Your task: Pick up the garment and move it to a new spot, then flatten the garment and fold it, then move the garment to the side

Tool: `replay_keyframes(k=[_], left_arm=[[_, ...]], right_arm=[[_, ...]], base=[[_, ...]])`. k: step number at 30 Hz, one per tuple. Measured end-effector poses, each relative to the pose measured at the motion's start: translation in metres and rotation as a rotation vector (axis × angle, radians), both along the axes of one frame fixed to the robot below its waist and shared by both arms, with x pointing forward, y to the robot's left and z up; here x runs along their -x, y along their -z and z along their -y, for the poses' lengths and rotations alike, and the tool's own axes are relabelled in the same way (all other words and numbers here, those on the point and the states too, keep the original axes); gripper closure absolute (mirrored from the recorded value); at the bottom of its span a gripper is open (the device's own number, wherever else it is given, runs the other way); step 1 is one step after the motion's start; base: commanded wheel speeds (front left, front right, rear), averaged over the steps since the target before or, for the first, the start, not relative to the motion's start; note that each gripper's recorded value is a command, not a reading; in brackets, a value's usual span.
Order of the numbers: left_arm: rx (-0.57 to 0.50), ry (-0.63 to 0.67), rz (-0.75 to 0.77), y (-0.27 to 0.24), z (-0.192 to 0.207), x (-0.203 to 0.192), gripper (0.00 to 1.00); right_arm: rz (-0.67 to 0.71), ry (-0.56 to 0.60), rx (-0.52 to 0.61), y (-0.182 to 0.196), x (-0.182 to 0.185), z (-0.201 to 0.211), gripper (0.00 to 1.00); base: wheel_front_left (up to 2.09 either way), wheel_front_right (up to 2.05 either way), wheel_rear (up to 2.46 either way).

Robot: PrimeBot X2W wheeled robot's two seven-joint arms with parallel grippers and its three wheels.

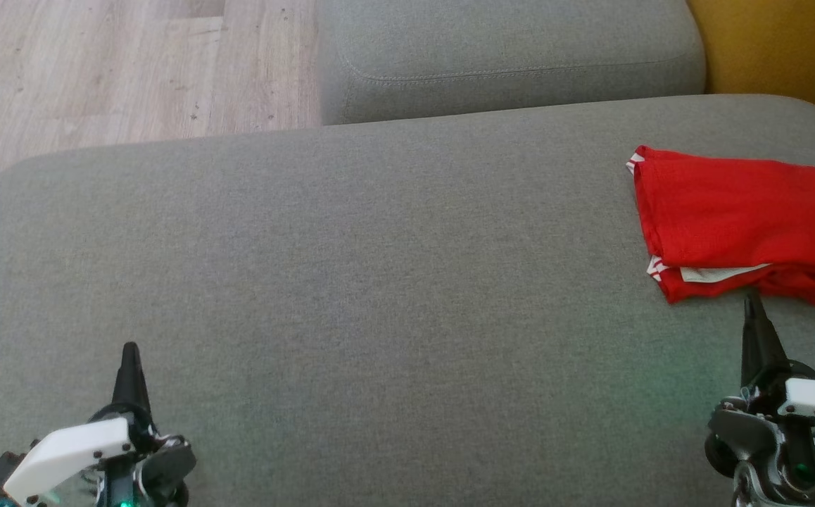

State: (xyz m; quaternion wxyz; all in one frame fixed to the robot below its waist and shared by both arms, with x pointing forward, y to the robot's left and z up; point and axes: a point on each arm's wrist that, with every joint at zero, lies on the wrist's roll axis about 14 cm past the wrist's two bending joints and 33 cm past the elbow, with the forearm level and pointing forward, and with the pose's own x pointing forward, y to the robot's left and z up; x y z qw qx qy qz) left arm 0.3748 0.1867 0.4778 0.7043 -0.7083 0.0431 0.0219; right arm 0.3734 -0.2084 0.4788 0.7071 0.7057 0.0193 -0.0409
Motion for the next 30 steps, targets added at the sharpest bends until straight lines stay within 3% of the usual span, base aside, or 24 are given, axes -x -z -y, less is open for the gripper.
replay_keyframes(k=[30], left_arm=[[0.009,-0.008,0.001,-0.0002,-0.0022,0.0001,1.0]], right_arm=[[0.0,0.0,-0.006,0.0001,0.0002,0.0001,1.0]], base=[[0.0,0.0,0.0]])
